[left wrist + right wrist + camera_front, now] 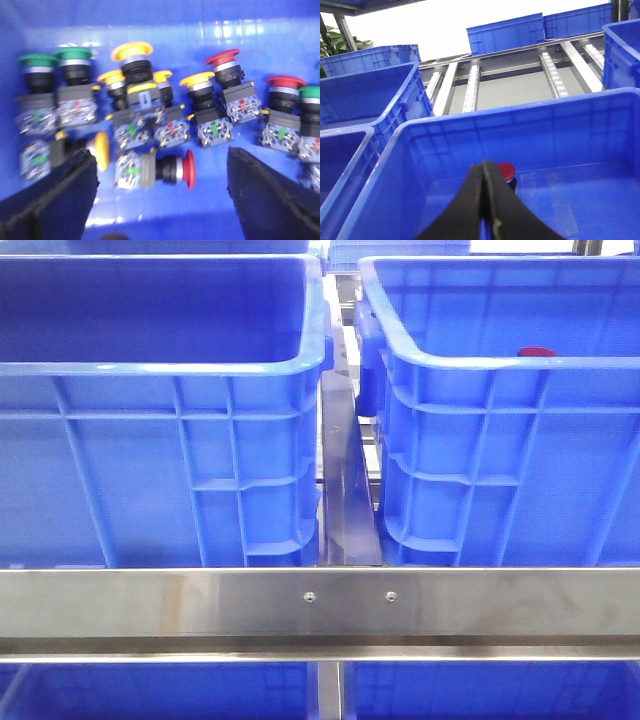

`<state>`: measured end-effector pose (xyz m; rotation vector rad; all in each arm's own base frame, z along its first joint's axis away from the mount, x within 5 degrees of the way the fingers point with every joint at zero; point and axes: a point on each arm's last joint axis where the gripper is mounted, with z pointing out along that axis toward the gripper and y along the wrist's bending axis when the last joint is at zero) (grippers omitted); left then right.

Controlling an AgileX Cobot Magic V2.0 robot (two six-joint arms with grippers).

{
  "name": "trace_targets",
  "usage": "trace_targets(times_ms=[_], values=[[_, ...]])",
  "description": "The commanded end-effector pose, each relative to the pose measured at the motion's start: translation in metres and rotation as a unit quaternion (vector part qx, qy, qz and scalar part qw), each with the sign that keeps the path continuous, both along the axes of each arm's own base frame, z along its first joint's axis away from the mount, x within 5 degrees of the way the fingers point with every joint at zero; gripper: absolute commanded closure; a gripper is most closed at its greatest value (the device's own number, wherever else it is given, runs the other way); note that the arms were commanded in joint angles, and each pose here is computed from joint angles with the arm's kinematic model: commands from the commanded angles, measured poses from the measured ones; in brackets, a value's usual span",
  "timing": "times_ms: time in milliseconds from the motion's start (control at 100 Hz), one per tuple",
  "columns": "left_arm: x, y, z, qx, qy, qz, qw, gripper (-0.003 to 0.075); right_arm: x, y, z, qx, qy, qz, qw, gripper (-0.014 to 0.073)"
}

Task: Pick red and yellow buttons and place in box

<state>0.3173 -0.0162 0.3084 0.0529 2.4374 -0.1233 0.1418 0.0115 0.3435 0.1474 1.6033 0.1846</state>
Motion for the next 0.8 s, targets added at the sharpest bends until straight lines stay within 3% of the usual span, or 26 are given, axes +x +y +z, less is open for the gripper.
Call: trace_targets(times_ms=[0,370,790], values=[[0.012,-0.006,0.017,-0.011,-0.044,-0.001,0.999,0.0207,-0.002,0.003,0.011,-0.01,-0.021,0.015,1.0,0.0663],[0.048,-0.009,-0.013,0.009,-0.007,-0.01,1.0,0.0207,-0.002,0.003,0.011,-0.01,-0.021,0.015,1.0,0.0663],[0.068,-0.009,-0.04,0.016,-0.009,-0.007,1.0,0.0207,-0.002,0.003,0.011,-0.01,-0.021,0.015,1.0,0.0663]])
